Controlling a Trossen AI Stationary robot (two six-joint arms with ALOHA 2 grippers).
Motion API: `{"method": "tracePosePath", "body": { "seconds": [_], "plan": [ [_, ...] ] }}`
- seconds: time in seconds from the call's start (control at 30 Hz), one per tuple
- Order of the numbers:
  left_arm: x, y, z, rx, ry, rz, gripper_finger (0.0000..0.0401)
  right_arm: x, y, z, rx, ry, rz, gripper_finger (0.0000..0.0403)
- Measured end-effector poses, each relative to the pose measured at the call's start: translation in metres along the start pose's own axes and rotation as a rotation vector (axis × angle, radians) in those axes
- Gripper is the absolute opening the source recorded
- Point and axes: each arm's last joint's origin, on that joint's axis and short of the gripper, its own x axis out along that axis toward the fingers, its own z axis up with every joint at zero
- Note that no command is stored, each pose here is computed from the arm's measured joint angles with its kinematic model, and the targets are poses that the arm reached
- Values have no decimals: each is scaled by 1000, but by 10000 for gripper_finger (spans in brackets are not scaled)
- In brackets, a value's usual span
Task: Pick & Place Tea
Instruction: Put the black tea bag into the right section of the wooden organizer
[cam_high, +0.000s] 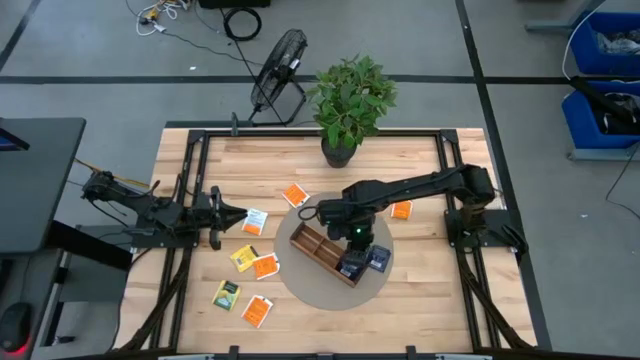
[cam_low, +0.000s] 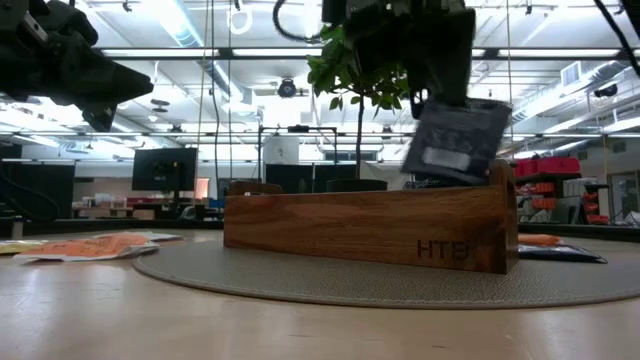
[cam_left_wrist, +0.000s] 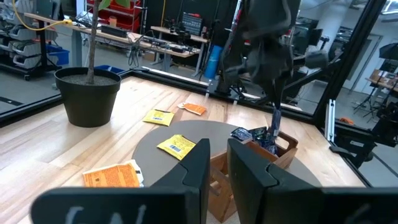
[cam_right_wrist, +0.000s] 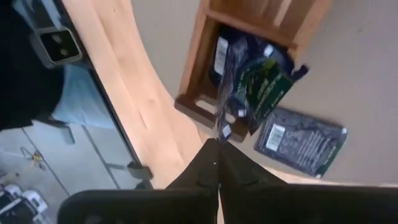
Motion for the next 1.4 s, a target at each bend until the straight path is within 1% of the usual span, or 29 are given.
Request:
{"method": "tracePosePath", "body": {
  "seconds": [0.13,0.4,0.67,0.73,0.8,0.93,1.03,1.17,1.23,1.4],
  "plan": [
    [0,0,0,13,1,0,58,7,-2,3,-2,36,21,0],
    [0,0,0,15,0,0,58,11,-2,9,-18,20,27,0],
    [0,0,0,10,0,0,58,21,-7,13,29,61,33,0],
    [0,0,0,8,-1,0,58,22,-9,14,42,64,18,0],
    [0,0,0,8,0,0,58,20,-11,15,54,48,4,0],
    [0,0,0,7,0,0,58,13,-20,17,118,27,-8,0],
    [0,0,0,2,0,0,58,11,-23,19,131,17,-11,0],
    [0,0,0,-5,0,0,58,11,-22,19,125,18,-7,0],
    [0,0,0,-4,1,0,58,13,-19,17,134,23,-11,0],
    [0,0,0,-2,1,0,58,21,-10,19,111,7,5,0]
  ]
}}
